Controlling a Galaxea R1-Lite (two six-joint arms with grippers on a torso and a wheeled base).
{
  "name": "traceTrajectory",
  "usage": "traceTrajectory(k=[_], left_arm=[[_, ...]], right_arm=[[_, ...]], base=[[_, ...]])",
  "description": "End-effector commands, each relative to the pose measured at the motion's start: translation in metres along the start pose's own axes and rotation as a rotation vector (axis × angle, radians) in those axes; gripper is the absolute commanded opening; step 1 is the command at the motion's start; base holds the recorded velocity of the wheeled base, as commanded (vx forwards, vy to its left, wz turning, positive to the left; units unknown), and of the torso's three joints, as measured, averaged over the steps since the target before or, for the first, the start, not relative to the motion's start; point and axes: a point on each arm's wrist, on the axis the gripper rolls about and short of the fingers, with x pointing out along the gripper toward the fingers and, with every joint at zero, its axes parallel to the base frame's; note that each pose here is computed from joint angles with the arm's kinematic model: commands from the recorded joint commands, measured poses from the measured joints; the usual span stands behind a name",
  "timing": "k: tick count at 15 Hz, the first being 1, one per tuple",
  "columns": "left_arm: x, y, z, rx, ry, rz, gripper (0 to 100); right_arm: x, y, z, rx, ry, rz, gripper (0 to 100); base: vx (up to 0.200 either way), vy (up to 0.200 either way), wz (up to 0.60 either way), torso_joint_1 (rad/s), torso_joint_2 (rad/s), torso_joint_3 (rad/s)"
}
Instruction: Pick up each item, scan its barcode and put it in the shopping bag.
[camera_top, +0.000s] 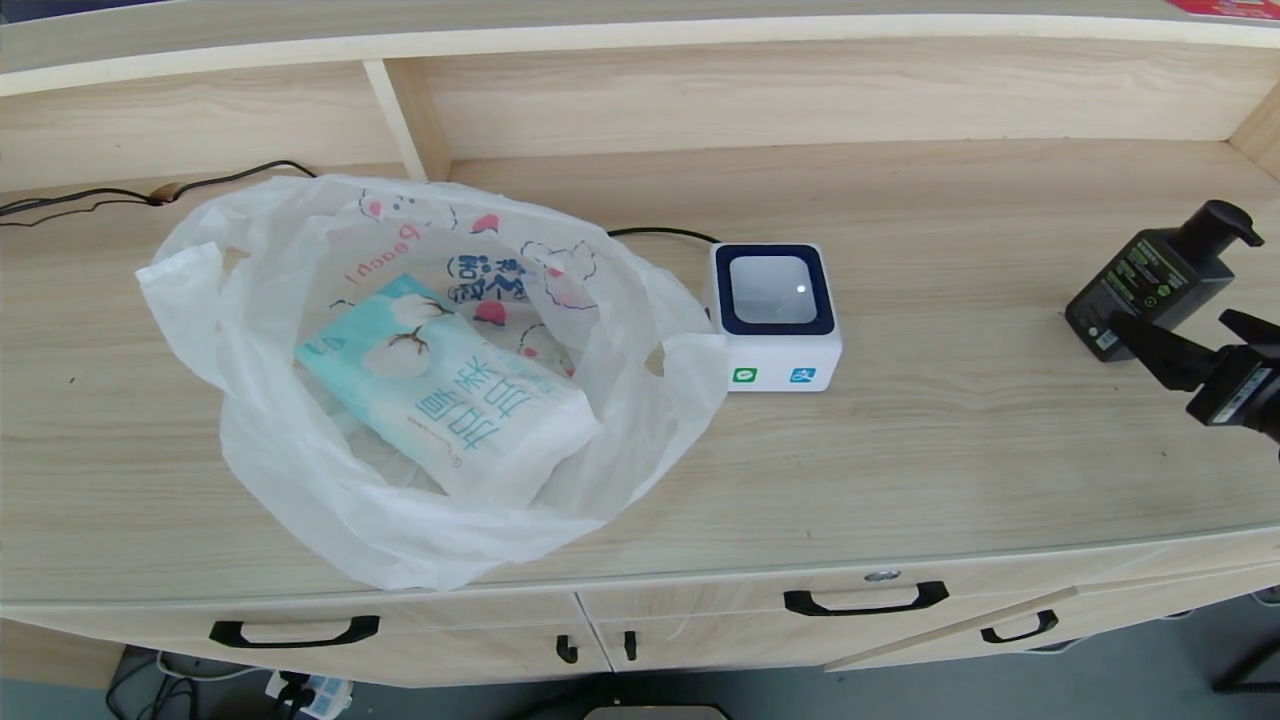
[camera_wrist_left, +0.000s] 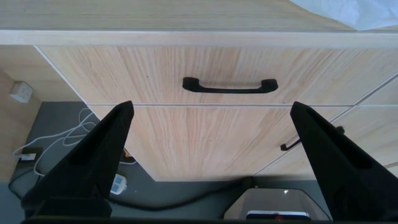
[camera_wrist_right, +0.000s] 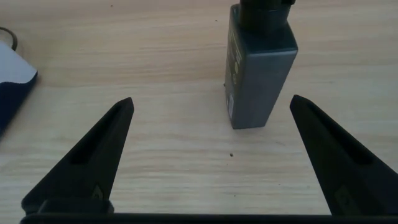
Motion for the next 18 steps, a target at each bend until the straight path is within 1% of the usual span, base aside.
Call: traceTrajectory(k=[1, 3, 7, 9, 10, 11, 14, 15, 18], left_arm=[[0.0, 0.0, 0.0, -0.001, 0.001, -0.001, 100], [0.0, 0.0, 0.0, 0.001, -0.001, -0.001, 100], [0.0, 0.0, 0.0, 0.001, 0.001, -0.001, 100], [0.0, 0.0, 0.0, 0.001, -0.001, -0.001, 100], [0.0, 0.0, 0.0, 0.001, 0.001, 0.001, 100], [0.0, 0.0, 0.0, 0.001, -0.001, -0.001, 100], [0.0, 0.0, 0.0, -0.001, -0.001, -0.001, 100], [0.0, 0.0, 0.0, -0.001, 0.001, -0.001, 100], [0.0, 0.0, 0.0, 0.001, -0.001, -0.001, 100]], right_arm=[[0.03, -0.007, -0.01, 0.006, 0.033, 0.007, 100], [0.045, -0.02, -0.01, -0.001, 0.024, -0.009, 100], [0.068, -0.041, -0.014, -0.025, -0.037, -0.022, 100], [0.071, -0.044, -0.015, -0.021, -0.034, -0.025, 100], [0.072, -0.045, -0.017, -0.018, -0.031, -0.011, 100], [0.077, -0.046, -0.017, -0.023, -0.039, 0.032, 100], [0.091, -0.049, -0.018, -0.043, -0.082, 0.118, 100], [0.097, -0.05, -0.016, -0.056, -0.112, 0.144, 100], [0.1, -0.051, -0.018, -0.049, -0.126, 0.155, 100]], base=[[0.0, 0.0, 0.0, 0.0, 0.0, 0.0], [0.0, 0.0, 0.0, 0.0, 0.0, 0.0], [0.0, 0.0, 0.0, 0.0, 0.0, 0.0], [0.0, 0.0, 0.0, 0.0, 0.0, 0.0], [0.0, 0.0, 0.0, 0.0, 0.0, 0.0], [0.0, 0.0, 0.0, 0.0, 0.0, 0.0], [0.0, 0.0, 0.0, 0.0, 0.0, 0.0], [0.0, 0.0, 0.0, 0.0, 0.0, 0.0], [0.0, 0.0, 0.0, 0.0, 0.0, 0.0]])
